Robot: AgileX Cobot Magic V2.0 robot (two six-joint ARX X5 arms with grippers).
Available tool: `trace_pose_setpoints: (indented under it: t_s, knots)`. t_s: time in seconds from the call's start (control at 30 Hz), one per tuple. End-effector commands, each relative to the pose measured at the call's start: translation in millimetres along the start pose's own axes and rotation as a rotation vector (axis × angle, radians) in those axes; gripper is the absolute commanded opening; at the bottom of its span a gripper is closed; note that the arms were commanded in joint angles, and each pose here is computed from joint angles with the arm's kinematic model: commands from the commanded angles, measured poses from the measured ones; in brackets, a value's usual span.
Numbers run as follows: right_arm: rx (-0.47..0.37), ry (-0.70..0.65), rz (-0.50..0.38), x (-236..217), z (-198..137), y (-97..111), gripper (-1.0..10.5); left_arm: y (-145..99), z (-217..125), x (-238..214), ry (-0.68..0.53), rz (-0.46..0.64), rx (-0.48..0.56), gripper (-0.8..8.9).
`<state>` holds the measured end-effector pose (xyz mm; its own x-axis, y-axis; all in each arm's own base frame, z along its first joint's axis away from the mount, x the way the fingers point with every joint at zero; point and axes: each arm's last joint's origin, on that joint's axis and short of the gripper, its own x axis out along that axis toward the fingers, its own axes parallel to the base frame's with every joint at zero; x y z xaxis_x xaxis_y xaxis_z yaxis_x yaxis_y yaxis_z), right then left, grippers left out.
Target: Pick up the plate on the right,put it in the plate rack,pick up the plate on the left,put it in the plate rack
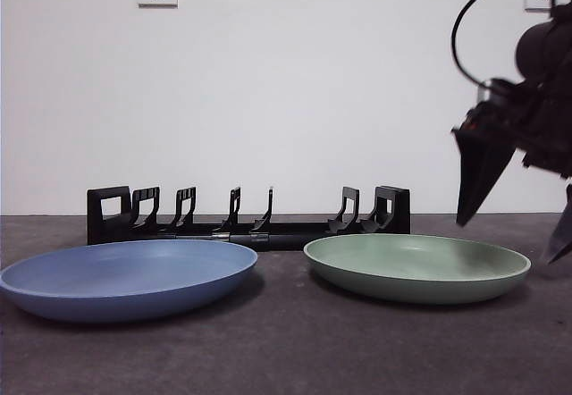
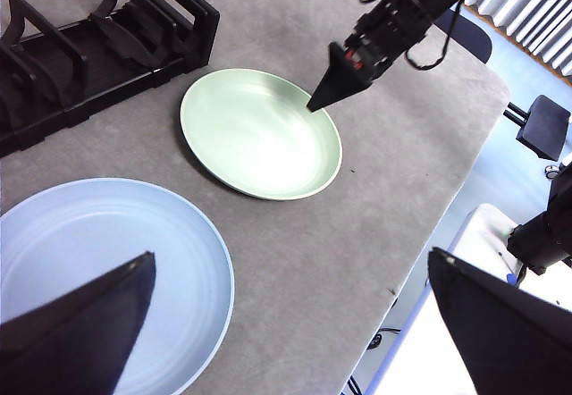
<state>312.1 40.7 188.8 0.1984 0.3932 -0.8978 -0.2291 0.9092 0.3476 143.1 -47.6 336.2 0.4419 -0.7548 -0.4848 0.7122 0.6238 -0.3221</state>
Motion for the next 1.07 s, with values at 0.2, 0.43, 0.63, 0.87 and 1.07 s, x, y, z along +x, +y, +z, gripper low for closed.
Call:
trace_pose_setpoints:
  t_s: [0.2, 0.43, 0.63, 0.87, 1.07]
  knots:
    - [0.0, 0.021, -0.022, 18, 4, 2, 3.1, 0, 1, 0, -0.005, -0.002, 0.022, 6.06]
    - [0.005, 0.031, -0.026, 23, 4, 0, 2.1, 0, 1, 0, -0.005, -0.002, 0.022, 6.06]
    - [0.042, 0.064, -0.026, 36, 4, -5, 0.9, -1, 1, 1, -0.001, -0.009, 0.026, 6.06]
    - [0.036, 0.045, -0.025, 35, 6, -5, -0.2, -4, 1, 4, 0.009, -0.032, 0.06, 6.06]
    - [0.023, 0.011, -0.009, 16, 7, 3, -0.2, -7, 2, 11, 0.031, -0.061, 0.125, 6.05]
